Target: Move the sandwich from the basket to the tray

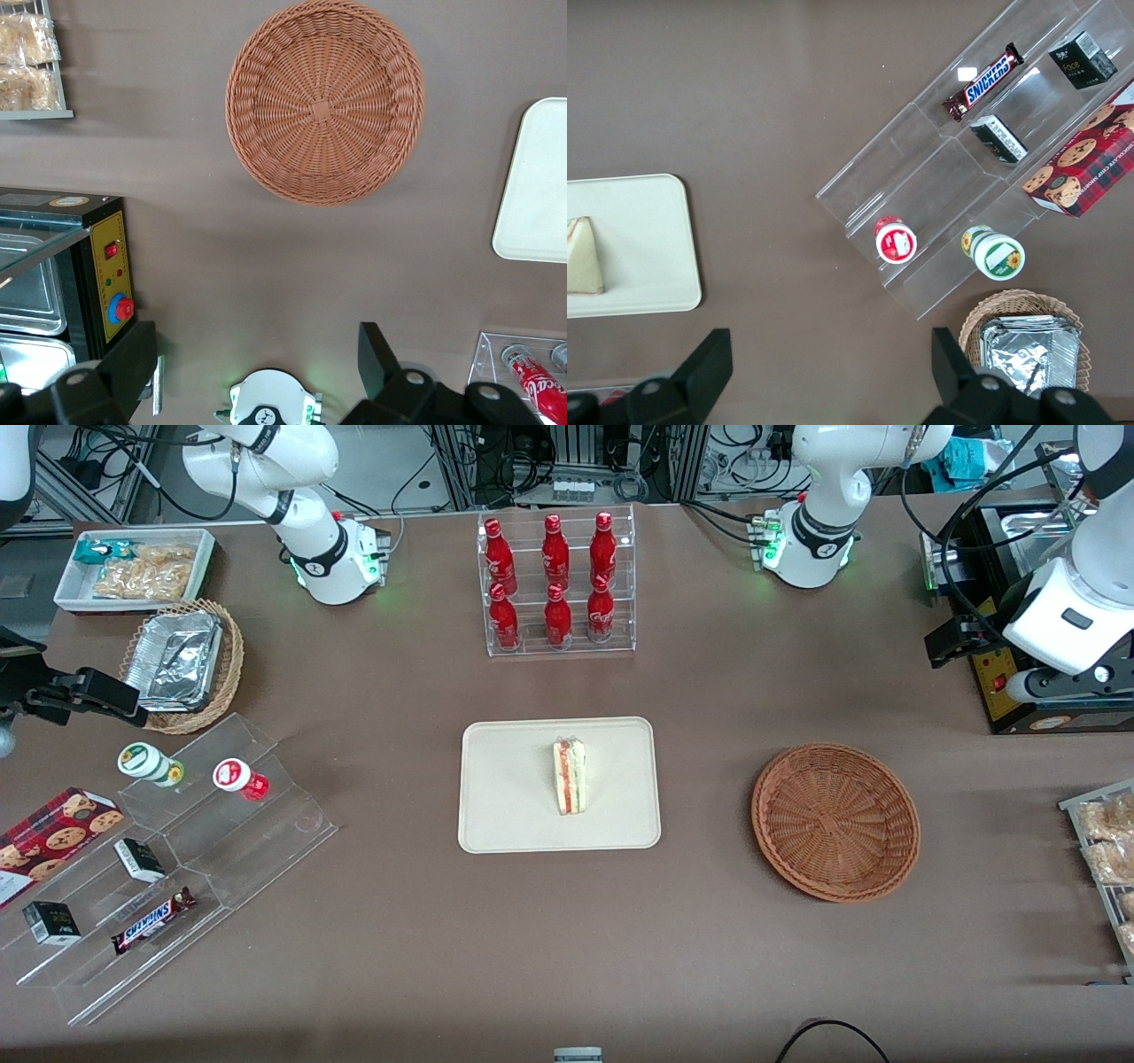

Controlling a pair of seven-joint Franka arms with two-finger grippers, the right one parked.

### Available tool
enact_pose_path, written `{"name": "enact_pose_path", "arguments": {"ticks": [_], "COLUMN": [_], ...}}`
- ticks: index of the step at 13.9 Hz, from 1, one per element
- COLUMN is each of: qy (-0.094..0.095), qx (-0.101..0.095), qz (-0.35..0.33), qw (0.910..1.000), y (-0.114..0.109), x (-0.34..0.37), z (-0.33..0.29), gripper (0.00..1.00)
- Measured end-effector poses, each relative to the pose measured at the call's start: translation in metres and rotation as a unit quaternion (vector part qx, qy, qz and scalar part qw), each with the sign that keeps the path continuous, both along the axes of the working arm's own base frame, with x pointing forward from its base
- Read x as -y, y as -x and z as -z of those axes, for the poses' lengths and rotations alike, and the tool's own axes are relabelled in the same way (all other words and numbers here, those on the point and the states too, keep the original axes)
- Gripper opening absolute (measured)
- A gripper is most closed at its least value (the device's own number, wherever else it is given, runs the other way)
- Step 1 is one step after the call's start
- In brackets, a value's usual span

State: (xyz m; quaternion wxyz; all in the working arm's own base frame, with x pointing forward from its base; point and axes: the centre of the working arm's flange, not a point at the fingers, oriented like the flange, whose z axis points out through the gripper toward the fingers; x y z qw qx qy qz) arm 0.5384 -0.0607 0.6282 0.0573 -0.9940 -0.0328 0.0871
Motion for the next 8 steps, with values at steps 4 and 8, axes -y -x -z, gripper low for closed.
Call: {"name": "enact_pose_path", "arguments": {"ticks": [4,8], "qy": [-0.008,0.006], "qx": [-0.028,-0.006], "qz": [-0.037,-0.046], "qw": [0.9989,0.9989], "y": [0.009,0.007], "x": [0.001,0.005], "z": [0.002,-0.012], "gripper": [1.00,1.00]}}
